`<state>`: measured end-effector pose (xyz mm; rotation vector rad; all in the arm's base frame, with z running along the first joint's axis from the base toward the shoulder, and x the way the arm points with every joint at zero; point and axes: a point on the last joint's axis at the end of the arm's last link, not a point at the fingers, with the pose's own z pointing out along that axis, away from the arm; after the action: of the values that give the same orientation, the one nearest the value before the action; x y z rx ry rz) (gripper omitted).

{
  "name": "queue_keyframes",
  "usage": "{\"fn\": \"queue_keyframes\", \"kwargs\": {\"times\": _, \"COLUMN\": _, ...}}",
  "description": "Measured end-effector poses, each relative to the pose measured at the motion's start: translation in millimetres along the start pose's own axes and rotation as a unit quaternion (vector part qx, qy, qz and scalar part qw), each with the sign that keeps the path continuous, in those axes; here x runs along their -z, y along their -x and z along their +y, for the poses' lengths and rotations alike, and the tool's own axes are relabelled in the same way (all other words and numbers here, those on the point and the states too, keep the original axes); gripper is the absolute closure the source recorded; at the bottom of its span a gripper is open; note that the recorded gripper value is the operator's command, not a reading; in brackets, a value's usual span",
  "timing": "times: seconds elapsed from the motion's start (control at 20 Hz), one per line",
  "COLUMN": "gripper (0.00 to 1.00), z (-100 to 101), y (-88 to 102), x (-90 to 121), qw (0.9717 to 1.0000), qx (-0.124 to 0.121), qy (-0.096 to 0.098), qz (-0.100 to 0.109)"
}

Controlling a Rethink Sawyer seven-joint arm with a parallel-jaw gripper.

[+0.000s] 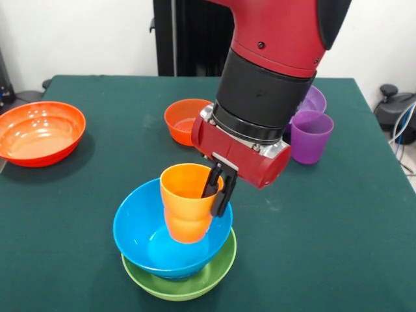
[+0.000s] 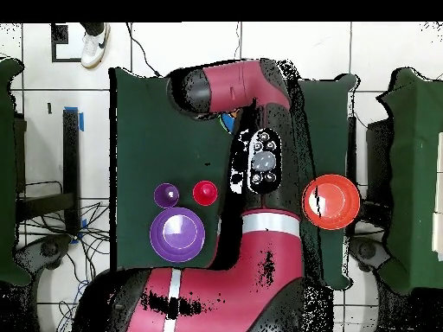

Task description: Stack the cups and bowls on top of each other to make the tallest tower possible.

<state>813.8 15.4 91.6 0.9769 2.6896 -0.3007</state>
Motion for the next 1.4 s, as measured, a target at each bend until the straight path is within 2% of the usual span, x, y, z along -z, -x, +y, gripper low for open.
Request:
{"fn": "queue_keyframes", "kwargs": {"times": 0.6, "gripper": 1.0, "z": -10.3, "y": -4.1, "x": -2.1, "qw": 0.9999, "qx": 0.002, "qy": -0.017, "qz": -0.001}}
{"fn": "queue_keyframes", "kwargs": {"times": 1.25, "gripper": 1.0, "z": -6.3, "y": -6.8, "x": 2.4, "qw": 0.9999, "qx": 0.002, "qy": -0.017, "qz": -0.003}}
{"fn": "queue_keyframes", "kwargs": {"times": 1.4, "gripper": 1.0, "z": -5.7, "y": -5.4, "x": 2.8, "qw": 0.9999, "qx": 0.002, "qy": -0.013, "qz": -0.009}}
